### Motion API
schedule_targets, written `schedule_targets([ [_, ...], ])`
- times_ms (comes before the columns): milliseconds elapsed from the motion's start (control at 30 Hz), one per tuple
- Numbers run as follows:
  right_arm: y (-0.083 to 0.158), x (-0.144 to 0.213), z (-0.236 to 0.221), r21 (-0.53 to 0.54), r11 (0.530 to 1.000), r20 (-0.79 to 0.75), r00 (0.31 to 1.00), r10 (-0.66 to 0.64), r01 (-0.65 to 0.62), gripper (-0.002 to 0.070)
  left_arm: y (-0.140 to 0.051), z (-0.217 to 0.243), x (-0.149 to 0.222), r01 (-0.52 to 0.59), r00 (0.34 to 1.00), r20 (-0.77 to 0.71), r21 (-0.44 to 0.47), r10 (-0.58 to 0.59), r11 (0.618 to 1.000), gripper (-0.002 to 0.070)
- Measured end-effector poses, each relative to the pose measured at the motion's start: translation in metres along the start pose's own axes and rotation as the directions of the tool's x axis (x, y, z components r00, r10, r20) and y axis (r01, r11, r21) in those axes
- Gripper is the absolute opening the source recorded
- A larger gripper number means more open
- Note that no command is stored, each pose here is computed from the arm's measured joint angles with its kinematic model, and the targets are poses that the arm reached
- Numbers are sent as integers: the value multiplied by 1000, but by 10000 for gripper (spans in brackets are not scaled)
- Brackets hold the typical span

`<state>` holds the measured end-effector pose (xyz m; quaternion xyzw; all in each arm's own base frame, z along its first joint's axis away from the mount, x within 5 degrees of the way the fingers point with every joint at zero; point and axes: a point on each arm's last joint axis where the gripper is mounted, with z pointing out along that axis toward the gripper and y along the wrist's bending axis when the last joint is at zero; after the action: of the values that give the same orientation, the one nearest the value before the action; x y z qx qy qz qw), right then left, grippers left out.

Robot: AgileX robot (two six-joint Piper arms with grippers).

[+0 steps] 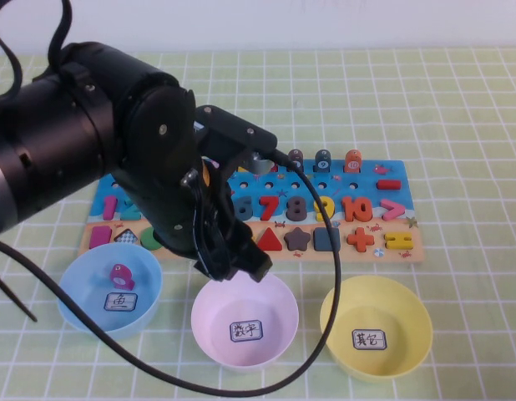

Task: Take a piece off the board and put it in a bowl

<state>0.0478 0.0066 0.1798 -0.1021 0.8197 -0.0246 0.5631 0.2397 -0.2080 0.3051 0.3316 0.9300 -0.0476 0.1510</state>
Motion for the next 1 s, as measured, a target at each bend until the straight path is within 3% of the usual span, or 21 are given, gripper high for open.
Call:
schedule_targets([
  [367,0,0,0,0,1000,0,1000,0,0,-18,0,1,0,9,1000,1,-9,-9,1000,230],
  [1000,0,0,0,0,1000,0,1000,0,0,-18,-6,57,7,40,999,-24,43,-39,998,230],
])
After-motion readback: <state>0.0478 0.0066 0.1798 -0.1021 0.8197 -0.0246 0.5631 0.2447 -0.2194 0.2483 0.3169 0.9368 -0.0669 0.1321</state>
